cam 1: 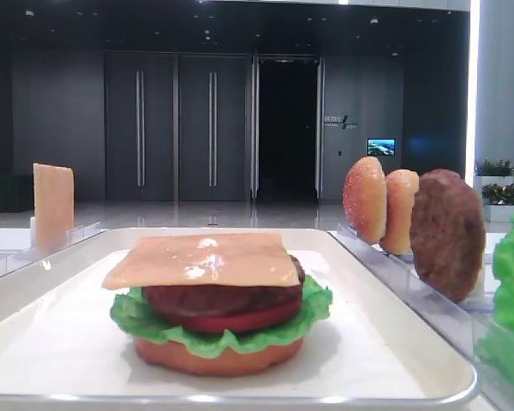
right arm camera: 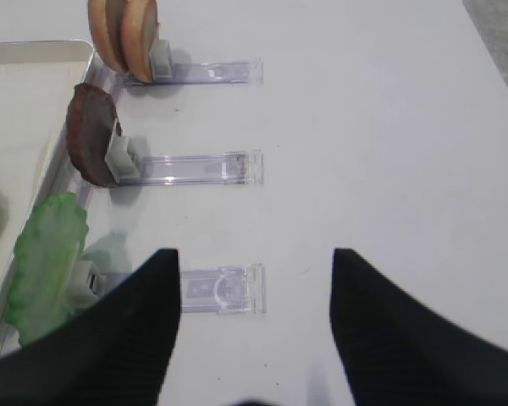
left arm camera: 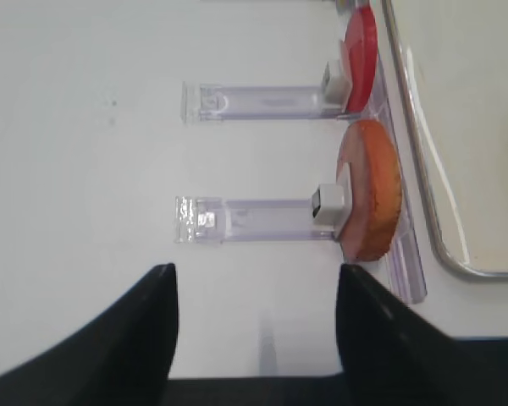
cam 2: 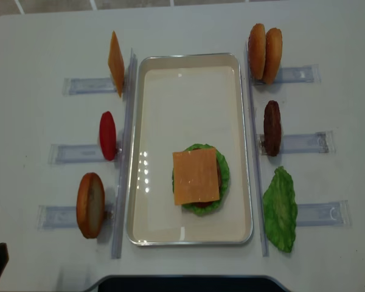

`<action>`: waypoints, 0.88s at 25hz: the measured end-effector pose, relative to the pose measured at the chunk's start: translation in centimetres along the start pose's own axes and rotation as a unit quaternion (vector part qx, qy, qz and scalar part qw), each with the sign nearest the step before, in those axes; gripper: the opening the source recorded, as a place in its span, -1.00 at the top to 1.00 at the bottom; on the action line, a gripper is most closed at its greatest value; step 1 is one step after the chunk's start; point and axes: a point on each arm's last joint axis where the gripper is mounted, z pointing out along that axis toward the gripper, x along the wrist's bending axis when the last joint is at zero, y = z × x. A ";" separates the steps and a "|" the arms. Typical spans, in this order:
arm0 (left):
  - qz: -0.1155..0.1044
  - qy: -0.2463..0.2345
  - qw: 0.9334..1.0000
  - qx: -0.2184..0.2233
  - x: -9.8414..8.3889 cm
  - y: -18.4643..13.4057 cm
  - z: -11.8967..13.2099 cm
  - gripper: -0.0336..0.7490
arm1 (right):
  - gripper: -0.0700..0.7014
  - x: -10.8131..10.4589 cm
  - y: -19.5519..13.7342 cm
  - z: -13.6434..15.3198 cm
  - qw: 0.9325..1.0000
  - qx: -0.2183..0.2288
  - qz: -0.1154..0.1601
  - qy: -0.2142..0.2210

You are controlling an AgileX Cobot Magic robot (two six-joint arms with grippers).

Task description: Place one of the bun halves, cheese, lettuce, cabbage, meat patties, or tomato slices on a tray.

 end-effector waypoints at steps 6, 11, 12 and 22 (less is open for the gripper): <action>0.002 -0.001 1.000 -0.029 0.0 -0.8 -0.2 -0.25 | -0.24 0.0 0.0 0.0 1.000 0.000 0.000 0.000; 0.002 -0.001 0.998 -0.066 0.0 -1.0 -0.5 -0.25 | -0.24 0.0 0.0 0.0 1.000 0.000 0.000 0.000; 0.002 -0.001 0.998 -0.068 0.0 -0.9 -0.5 -0.25 | -0.24 0.0 0.0 0.0 1.000 0.000 0.000 0.000; 0.002 -0.001 0.997 -0.072 0.0 -1.0 0.2 -0.25 | -0.24 0.0 0.0 0.0 1.000 0.000 0.000 0.000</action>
